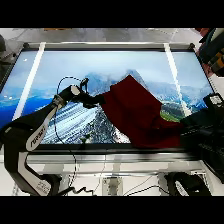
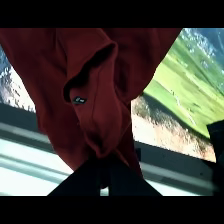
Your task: Fold the clothes and pants, and hang the long-sleeved shirts on hangers.
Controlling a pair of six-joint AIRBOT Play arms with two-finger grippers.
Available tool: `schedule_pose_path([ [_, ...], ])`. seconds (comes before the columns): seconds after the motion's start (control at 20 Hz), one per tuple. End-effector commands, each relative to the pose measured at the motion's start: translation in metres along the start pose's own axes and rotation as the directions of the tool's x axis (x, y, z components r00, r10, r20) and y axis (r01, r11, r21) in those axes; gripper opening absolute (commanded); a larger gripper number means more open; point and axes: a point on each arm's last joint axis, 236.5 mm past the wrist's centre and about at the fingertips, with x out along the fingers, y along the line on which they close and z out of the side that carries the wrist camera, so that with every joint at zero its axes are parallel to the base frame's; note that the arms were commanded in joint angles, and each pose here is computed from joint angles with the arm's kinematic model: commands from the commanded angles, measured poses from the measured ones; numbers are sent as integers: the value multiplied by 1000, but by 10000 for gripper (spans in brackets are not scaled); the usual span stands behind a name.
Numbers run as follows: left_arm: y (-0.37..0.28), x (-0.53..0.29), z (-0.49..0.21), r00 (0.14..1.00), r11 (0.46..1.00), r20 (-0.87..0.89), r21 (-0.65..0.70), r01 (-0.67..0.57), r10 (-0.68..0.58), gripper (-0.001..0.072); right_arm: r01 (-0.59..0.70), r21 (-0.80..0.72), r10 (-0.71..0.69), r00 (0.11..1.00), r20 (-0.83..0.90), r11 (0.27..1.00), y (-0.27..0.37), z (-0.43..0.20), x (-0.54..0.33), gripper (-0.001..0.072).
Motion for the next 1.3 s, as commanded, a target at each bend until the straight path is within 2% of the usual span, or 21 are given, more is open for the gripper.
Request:
schedule_pose_path([
  [0.0, 0, 20, 24, 993, 995, 115, -91, 43, -33, 560, 1, 2, -1, 999, 43, 1000, 0, 10, -1, 17],
  [0.15, -6, 23, 39, 979, 996, 202, -76, 42, -26, 226, 1, 2, -1, 999, 45, 1000, 0, 10, -1, 17],
  [0.2, -8, 23, 44, 974, 996, 224, -73, 42, -25, 55, 1, 2, -1, 999, 45, 1000, 0, 10, -1, 17],
  [0.25, -10, 21, 47, 971, 997, 235, -69, 45, -28, 10, 3, 2, -3, 999, 52, 1000, -1, 12, -1, 17],
  [0.35, -15, 7, 55, 966, 998, 258, -44, 44, -31, 9, 16, 5, -17, 996, 84, 1000, -4, 20, -1, 17],
  [0.5, -24, -53, 77, 944, 994, 329, 104, -33, -3, 9, 107, 52, -116, 974, 193, 993, -27, 45, -6, 16],
  [0.6, -30, -112, 89, 920, 963, 391, 231, -138, 38, 9, 192, 93, -210, 938, 275, 977, -50, 65, -15, 17],
  [0.7, -38, -185, 99, 869, 906, 488, 328, -269, 81, 9, 275, 116, -299, 892, 338, 954, -71, 80, -26, 16],
  [0.8, -56, -282, 105, 768, 845, 636, 363, -392, 83, 9, 345, 125, -365, 836, 409, 930, -86, 97, -39, 16],
  [0.9, -78, -378, 96, 639, 811, 768, 349, -471, 40, 9, 345, 120, -358, 797, 486, 931, -85, 115, -48, 16],
  [1.1, -115, -541, 32, 362, 778, 930, 275, -564, -66, 9, 184, 203, -273, 710, 649, 962, -63, 154, -81, 16],
  [1.25, -129, -620, -27, 189, 777, 973, 218, -590, -129, 10, 88, 232, -232, 656, 719, 969, -52, 171, -120, 16],
])
